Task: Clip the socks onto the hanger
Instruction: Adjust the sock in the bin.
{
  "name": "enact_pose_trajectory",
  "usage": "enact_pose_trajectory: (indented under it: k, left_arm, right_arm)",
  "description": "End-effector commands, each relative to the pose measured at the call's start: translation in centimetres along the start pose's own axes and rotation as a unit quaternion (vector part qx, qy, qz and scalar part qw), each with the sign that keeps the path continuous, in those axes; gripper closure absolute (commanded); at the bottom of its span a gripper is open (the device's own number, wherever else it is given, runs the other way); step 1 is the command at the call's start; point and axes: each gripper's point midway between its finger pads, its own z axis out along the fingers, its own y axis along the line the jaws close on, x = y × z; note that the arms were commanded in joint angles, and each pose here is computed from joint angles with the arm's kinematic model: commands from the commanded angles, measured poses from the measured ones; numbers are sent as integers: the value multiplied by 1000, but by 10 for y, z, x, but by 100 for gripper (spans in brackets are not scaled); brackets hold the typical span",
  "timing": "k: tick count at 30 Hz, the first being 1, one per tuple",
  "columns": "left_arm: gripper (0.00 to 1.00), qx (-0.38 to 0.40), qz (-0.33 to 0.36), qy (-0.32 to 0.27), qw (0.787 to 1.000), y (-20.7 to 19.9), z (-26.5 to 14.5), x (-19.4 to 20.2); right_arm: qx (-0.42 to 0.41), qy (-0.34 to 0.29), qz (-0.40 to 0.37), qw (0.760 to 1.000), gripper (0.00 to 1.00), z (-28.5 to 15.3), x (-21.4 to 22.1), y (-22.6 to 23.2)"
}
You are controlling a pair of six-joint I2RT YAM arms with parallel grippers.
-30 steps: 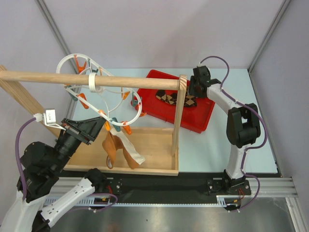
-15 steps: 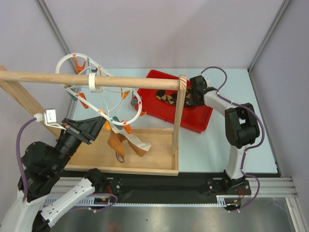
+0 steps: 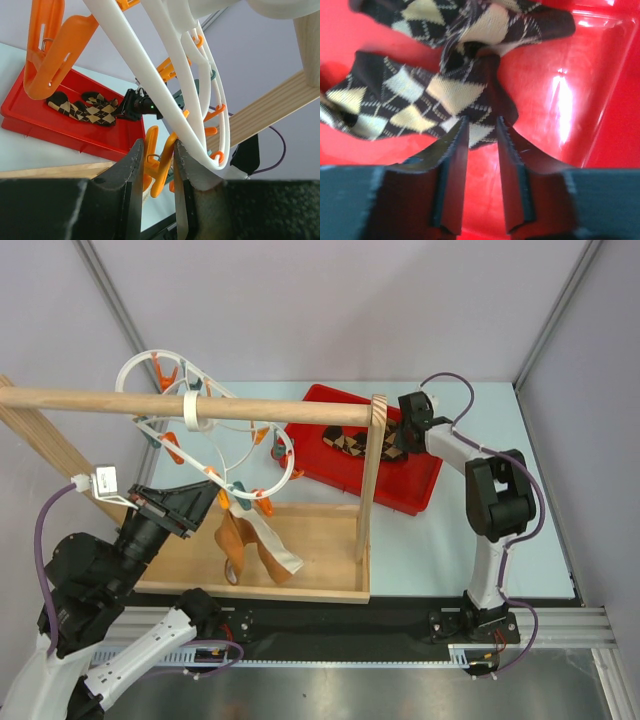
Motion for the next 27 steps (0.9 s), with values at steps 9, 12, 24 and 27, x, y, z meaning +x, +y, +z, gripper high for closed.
enact_pose_trajectory:
  k: [9, 12, 24, 27]
  left_arm:
    - [100, -87, 26, 65, 994, 44, 4, 38]
    - [100, -87, 26, 64, 994, 45, 4, 38]
    - [100, -85, 22, 57, 994, 43, 1, 35]
    - [100, -83, 22, 58, 995, 43, 2, 36]
  right_arm:
    - [-27, -23, -29, 999, 90, 13, -16, 13]
    - [-41, -33, -50, 997, 100, 5, -17, 29]
    - [-234, -29, -124, 964, 100, -32, -25, 134]
    - [-177, -18, -111, 978, 100, -26, -30, 123]
